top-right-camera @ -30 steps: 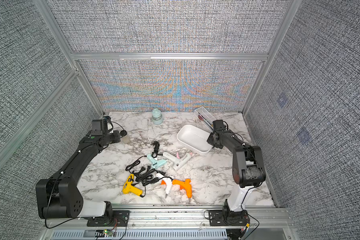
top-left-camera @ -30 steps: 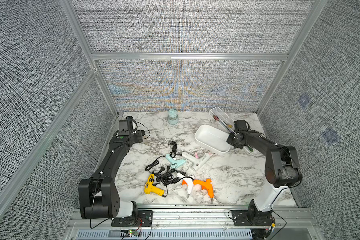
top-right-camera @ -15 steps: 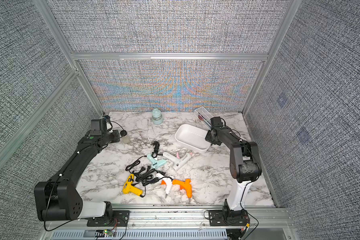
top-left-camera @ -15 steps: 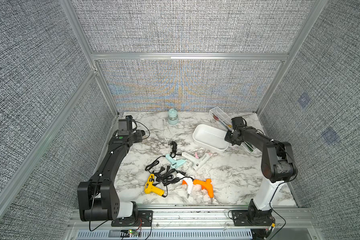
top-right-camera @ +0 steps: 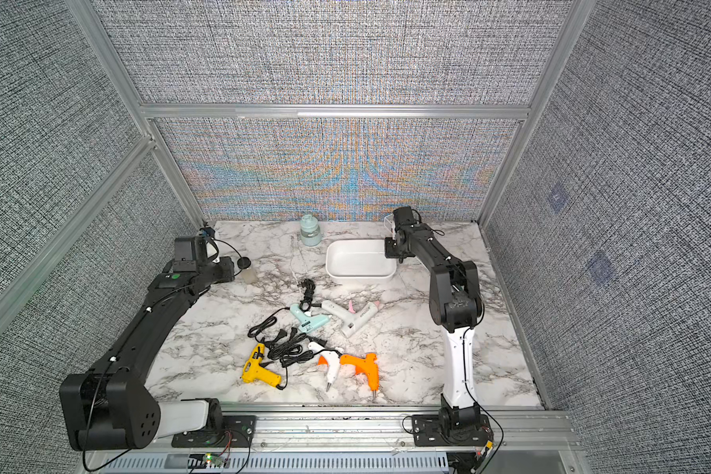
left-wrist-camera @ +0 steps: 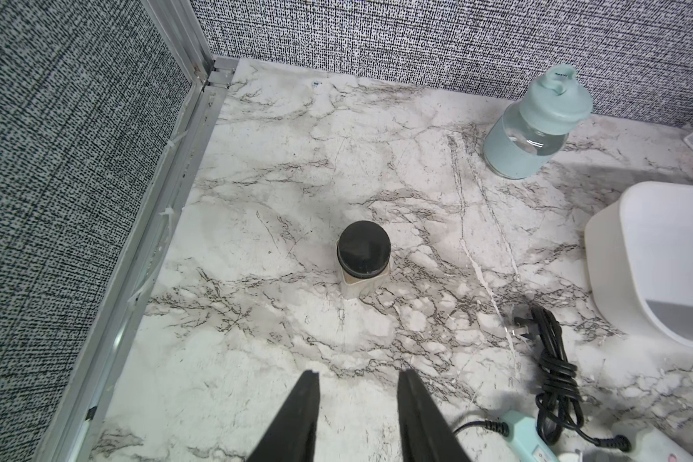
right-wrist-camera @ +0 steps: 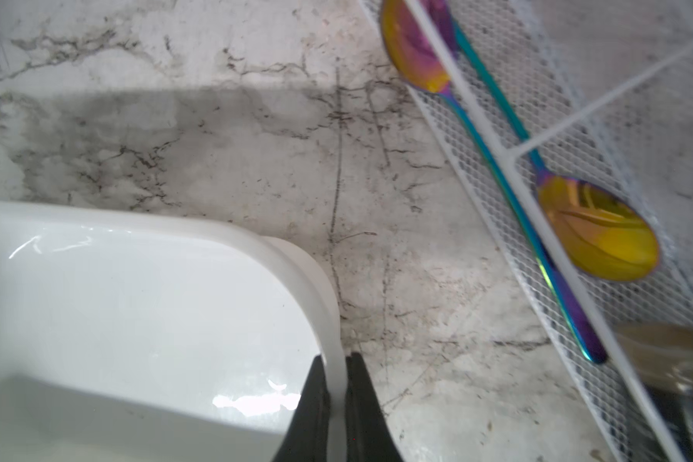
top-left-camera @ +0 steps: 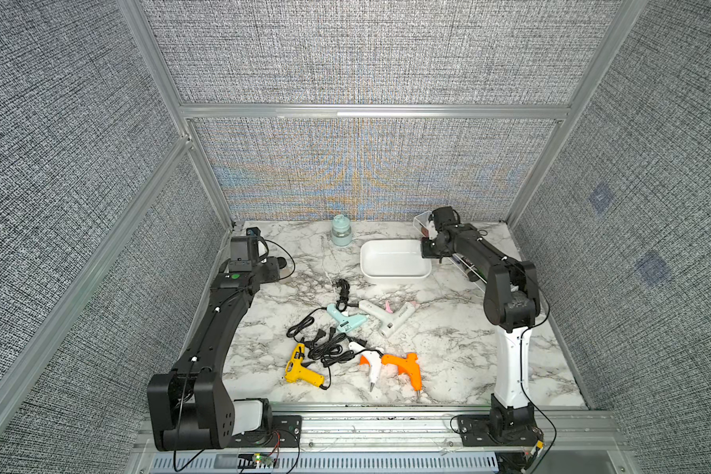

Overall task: Put the hot melt glue gun into the storage box
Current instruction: Place the storage box at the center of the board, then pick up the hot melt adhesive gun from the center of the board, then place the hot melt adhesive gun in the storage box.

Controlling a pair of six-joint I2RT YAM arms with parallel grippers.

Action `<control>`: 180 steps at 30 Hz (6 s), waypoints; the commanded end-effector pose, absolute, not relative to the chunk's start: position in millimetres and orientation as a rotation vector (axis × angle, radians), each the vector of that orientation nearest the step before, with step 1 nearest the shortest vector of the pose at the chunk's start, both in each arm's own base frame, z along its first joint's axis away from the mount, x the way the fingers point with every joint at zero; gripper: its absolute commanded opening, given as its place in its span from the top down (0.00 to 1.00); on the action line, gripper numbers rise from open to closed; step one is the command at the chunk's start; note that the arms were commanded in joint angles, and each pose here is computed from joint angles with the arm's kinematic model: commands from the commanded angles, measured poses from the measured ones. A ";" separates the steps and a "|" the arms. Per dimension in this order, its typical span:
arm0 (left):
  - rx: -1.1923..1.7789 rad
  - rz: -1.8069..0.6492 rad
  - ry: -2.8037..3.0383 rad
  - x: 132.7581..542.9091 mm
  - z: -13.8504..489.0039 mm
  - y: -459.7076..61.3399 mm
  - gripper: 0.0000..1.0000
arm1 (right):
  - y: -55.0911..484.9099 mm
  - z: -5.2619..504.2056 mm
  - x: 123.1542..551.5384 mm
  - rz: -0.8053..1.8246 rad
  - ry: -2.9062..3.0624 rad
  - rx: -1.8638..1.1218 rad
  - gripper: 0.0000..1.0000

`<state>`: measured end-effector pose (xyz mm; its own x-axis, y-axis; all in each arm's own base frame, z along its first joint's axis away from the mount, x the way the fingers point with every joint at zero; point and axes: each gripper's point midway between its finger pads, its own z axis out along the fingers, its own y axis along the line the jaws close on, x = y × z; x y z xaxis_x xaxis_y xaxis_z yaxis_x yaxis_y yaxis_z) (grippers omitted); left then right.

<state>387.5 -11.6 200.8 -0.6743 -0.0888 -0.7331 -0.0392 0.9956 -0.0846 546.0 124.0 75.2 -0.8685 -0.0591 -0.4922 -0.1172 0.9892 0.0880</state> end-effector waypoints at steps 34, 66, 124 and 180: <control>0.003 -0.074 2.397 369.7 185.1 -41.3 0.47 | 176.3 188.6 471.3 0.390 2.500 0.077 0.29; 0.011 -0.039 2.421 371.2 177.3 -40.8 0.46 | 200.3 22.4 305.6 0.217 2.870 1.066 0.24; 0.011 -0.024 2.411 372.2 178.1 -39.5 0.46 | 190.2 318.8 515.5 -0.068 2.157 -0.149 0.77; 0.017 -0.009 2.415 371.3 178.5 -41.6 0.46 | 226.5 117.3 486.0 0.391 2.583 0.627 0.76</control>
<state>372.1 -41.1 177.6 -0.7453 0.0104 -0.6667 0.0164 0.9999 -0.0027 494.6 223.6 123.1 -0.7795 0.4852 -0.3962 0.3449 0.8604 0.3751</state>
